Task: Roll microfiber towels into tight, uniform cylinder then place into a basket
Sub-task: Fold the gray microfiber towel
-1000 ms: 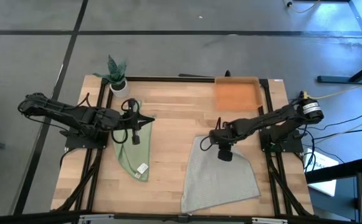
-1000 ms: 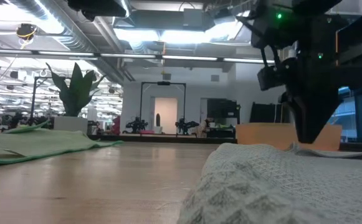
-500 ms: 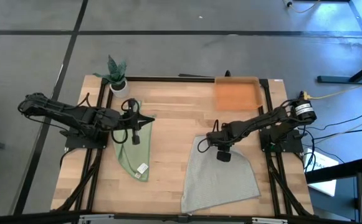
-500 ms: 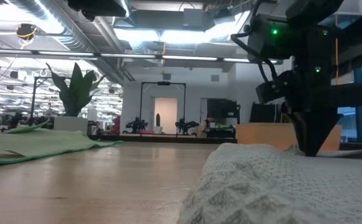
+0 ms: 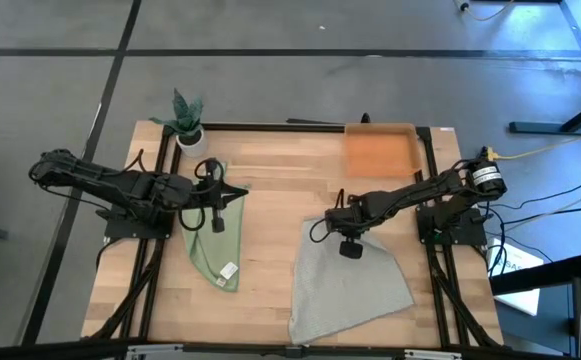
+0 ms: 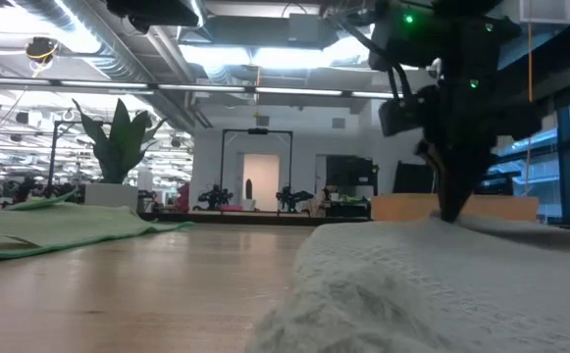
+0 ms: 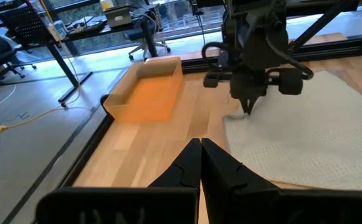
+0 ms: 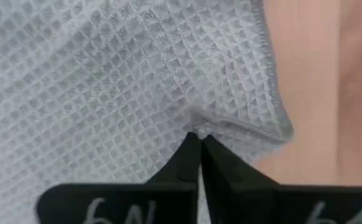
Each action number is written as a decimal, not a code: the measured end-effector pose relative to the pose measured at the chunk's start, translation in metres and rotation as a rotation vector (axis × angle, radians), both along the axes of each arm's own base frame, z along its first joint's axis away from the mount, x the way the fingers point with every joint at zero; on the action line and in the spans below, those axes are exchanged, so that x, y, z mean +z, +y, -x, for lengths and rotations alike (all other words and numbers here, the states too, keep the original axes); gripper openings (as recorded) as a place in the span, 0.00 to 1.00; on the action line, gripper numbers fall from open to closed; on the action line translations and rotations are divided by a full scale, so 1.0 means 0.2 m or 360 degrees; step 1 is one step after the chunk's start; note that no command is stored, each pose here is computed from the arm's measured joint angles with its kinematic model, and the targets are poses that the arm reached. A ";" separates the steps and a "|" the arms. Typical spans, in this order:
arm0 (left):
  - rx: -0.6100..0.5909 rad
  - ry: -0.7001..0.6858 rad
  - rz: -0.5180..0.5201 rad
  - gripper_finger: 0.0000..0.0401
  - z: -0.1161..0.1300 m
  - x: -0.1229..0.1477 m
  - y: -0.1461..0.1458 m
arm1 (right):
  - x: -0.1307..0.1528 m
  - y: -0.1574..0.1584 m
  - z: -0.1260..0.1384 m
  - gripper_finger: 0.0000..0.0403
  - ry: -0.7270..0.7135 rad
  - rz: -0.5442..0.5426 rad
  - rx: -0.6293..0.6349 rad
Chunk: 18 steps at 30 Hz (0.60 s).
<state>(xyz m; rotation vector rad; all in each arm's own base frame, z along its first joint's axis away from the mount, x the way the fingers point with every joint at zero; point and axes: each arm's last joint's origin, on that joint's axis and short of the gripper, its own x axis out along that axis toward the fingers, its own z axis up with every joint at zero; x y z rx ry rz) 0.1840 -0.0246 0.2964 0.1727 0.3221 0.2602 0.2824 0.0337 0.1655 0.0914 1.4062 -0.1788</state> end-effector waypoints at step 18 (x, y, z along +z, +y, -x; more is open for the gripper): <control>-0.0001 0.0007 -0.0001 0.00 0.00 0.00 0.00 | 0.13 -0.31 -0.21 0.02 -0.0556 0.0106 0.0045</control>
